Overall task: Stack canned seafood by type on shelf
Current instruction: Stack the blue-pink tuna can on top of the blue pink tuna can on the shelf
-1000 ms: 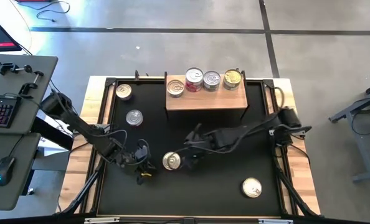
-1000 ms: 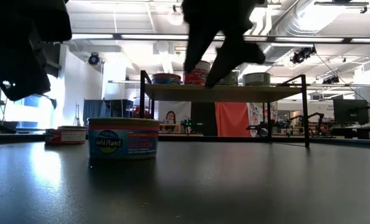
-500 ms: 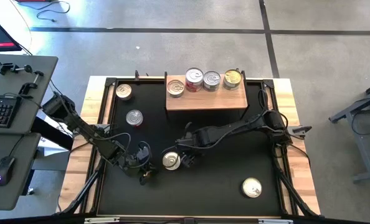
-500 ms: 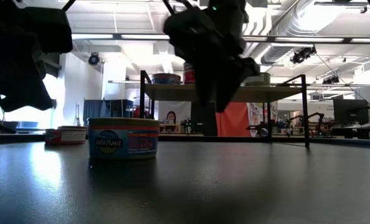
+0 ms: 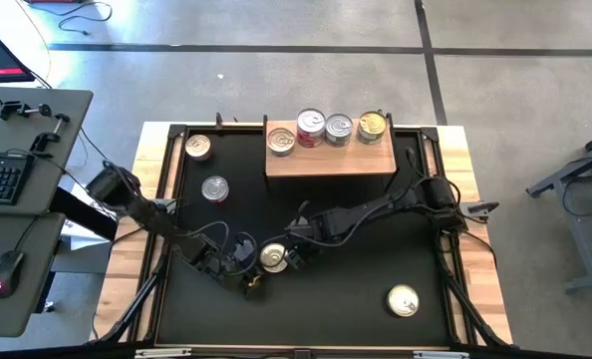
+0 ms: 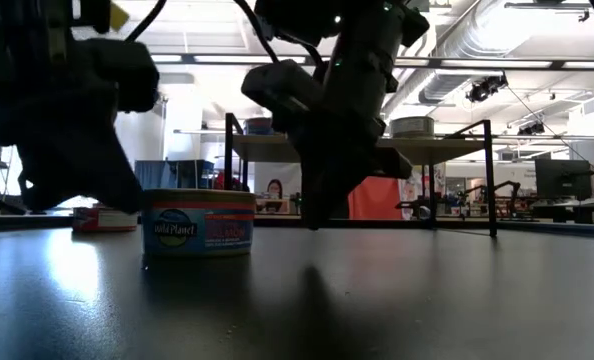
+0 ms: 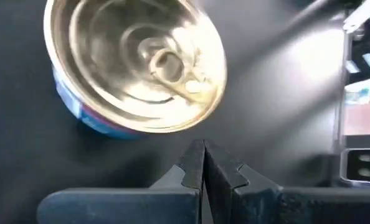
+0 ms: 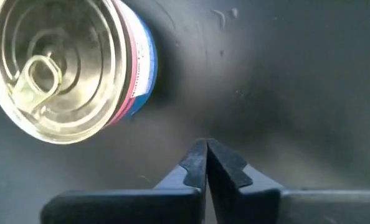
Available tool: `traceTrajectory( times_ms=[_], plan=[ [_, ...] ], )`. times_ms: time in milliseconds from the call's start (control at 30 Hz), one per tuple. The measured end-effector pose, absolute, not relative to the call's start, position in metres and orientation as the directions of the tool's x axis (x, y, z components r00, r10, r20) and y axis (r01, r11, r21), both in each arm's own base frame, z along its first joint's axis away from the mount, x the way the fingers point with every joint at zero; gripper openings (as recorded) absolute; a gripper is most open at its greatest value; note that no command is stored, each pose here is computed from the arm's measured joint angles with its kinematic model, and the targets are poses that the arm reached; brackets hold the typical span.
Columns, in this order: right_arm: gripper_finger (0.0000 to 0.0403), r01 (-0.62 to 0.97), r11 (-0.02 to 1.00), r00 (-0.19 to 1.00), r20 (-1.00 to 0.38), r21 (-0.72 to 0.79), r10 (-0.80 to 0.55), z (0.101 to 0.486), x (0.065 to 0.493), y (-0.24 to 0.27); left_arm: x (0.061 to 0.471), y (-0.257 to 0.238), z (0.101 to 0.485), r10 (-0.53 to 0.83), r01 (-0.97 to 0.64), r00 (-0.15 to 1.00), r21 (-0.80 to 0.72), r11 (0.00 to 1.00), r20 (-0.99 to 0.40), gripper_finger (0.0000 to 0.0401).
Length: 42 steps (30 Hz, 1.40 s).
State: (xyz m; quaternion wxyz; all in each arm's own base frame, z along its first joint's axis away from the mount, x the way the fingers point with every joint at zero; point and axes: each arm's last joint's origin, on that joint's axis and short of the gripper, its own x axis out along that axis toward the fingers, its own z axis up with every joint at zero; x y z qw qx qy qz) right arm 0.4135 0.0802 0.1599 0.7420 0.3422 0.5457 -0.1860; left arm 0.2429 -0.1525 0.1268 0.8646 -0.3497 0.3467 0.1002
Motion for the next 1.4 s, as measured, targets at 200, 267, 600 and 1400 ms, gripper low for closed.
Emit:
traceTrajectory(
  times_ms=[200, 267, 600, 1400],
  plan=[
    [0.0001, 0.628, 0.698, 0.418, -0.906, 0.344, 0.070, 0.163, 0.422, 0.077, 0.247, -0.145, 0.123, -0.018, -0.461, 0.718, -0.495, 0.737, -0.695, 0.0000],
    [0.0000, 0.626, 0.694, 0.434, -0.898, 0.356, 0.070, 0.161, 0.425, 0.075, 0.245, -0.142, 0.120, -0.001, -0.481, 0.692, -0.462, 0.746, -0.722, 0.0000],
    [0.0000, 0.626, 0.681, 0.467, -0.882, 0.379, 0.062, 0.153, 0.431, 0.073, 0.238, -0.138, 0.115, 0.086, -0.526, 0.645, -0.360, 0.770, -0.760, 0.0000],
    [0.0000, 0.580, 0.660, 0.566, -0.819, 0.478, 0.096, 0.216, 0.436, 0.079, 0.263, -0.104, 0.107, 0.135, -0.582, 0.602, -0.317, 0.749, -0.787, 0.0000]
  ],
)
